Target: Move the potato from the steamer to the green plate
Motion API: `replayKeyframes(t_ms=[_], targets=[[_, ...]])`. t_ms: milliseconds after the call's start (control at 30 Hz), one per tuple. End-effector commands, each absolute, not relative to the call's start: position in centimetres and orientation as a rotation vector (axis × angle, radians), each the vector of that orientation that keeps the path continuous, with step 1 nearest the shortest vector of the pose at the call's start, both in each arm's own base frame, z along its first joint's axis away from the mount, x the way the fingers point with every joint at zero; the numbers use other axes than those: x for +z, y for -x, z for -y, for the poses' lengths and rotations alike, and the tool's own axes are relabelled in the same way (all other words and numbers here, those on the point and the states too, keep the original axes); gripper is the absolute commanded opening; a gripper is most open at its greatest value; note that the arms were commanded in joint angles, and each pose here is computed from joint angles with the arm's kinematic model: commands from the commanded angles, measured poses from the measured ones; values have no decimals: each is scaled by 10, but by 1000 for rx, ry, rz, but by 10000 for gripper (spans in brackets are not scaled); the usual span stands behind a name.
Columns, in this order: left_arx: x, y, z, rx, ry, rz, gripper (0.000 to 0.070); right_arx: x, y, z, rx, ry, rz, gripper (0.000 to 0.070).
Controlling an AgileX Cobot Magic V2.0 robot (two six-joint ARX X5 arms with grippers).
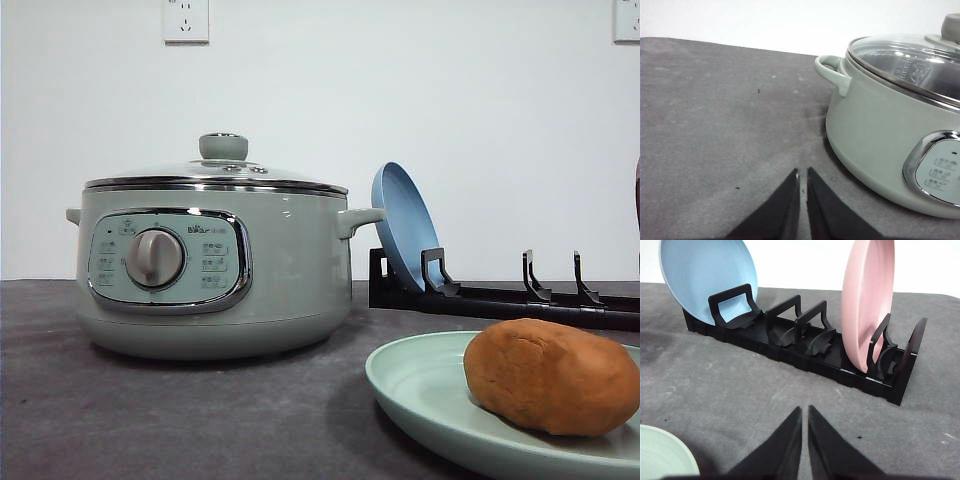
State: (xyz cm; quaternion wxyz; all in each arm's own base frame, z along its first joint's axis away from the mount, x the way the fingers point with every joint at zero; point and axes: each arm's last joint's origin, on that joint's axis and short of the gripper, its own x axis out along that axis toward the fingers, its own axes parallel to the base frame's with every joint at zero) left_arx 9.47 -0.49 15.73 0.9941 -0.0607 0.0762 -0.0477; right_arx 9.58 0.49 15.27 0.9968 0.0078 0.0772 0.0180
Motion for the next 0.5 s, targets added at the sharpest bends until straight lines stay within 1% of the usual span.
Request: replayKeyframes(t_ms=[0, 467], targets=[[152, -96, 5, -94, 122, -154, 18, 152, -96, -5, 35, -6, -150, 10], [152, -96, 5, -94, 122, -154, 18, 152, -96, -5, 36, -6, -150, 10]])
